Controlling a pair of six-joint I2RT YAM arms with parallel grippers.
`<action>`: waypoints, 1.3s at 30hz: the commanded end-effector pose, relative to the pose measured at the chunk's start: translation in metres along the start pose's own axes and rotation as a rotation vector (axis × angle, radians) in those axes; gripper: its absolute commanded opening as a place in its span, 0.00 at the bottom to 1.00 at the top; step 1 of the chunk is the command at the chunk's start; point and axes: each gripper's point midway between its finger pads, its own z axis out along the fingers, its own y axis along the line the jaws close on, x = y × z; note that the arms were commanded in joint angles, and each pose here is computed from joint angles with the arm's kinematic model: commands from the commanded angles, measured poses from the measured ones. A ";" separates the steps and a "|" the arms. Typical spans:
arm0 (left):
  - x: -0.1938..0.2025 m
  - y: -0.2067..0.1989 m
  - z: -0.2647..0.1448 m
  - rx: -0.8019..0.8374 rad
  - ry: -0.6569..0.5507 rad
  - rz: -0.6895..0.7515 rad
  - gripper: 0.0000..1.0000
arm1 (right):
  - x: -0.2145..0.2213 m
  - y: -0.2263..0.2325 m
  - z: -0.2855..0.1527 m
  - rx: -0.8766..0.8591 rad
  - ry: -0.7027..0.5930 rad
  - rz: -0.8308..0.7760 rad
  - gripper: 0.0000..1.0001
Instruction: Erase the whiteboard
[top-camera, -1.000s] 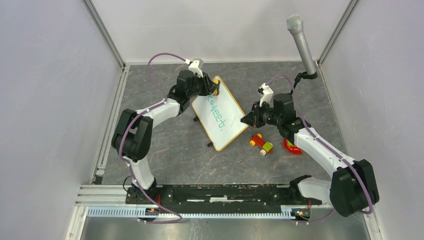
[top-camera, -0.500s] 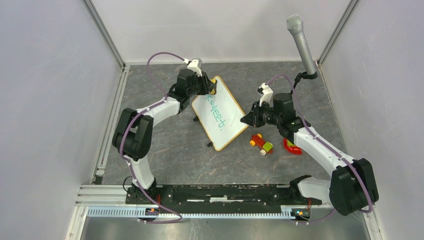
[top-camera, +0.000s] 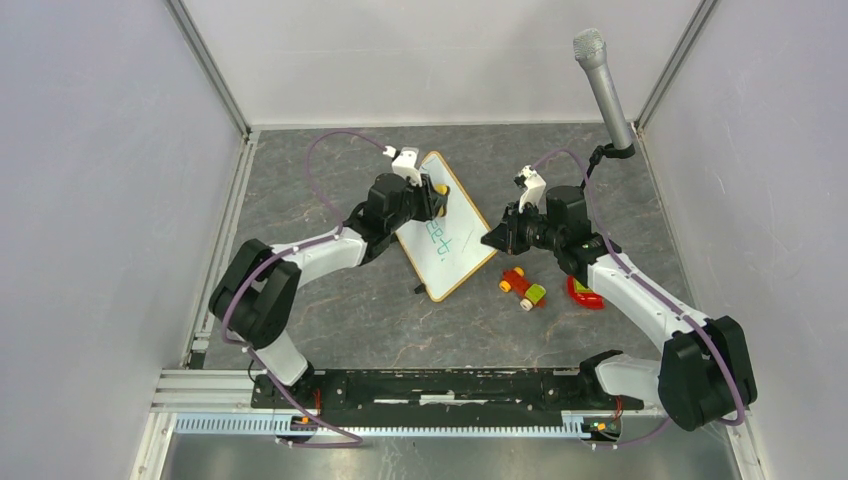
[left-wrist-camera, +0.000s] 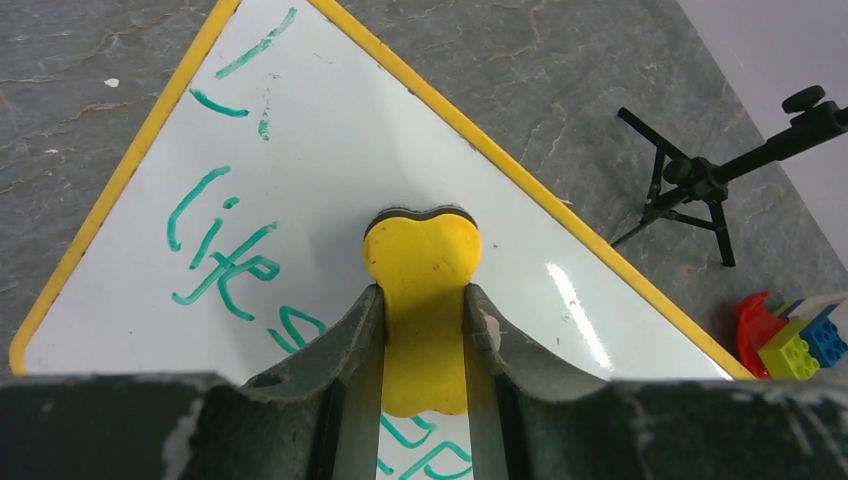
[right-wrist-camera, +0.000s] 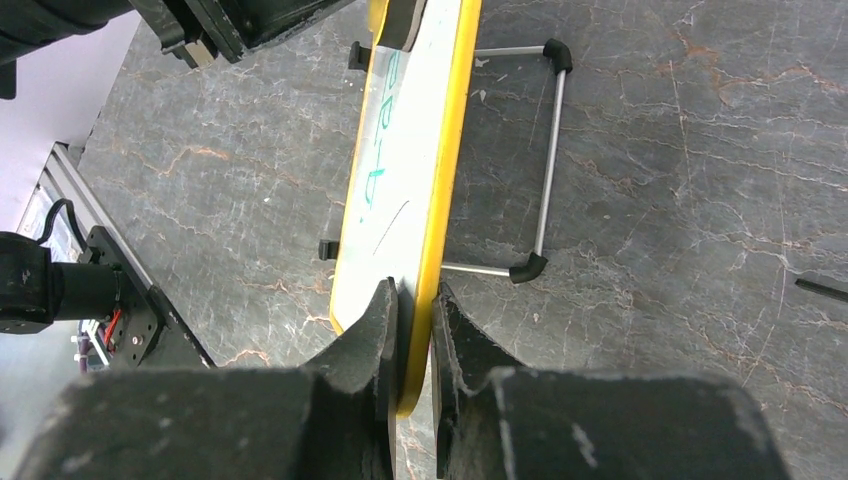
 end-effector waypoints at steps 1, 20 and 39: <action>0.005 -0.001 0.017 -0.016 0.053 0.070 0.13 | -0.005 0.018 0.002 -0.099 -0.009 -0.121 0.00; -0.004 0.092 0.057 -0.229 0.175 -0.044 0.11 | 0.009 0.012 0.010 -0.104 0.046 -0.121 0.00; -0.043 0.045 0.069 -0.073 0.092 -0.082 0.09 | 0.009 0.016 0.009 -0.121 0.044 -0.119 0.00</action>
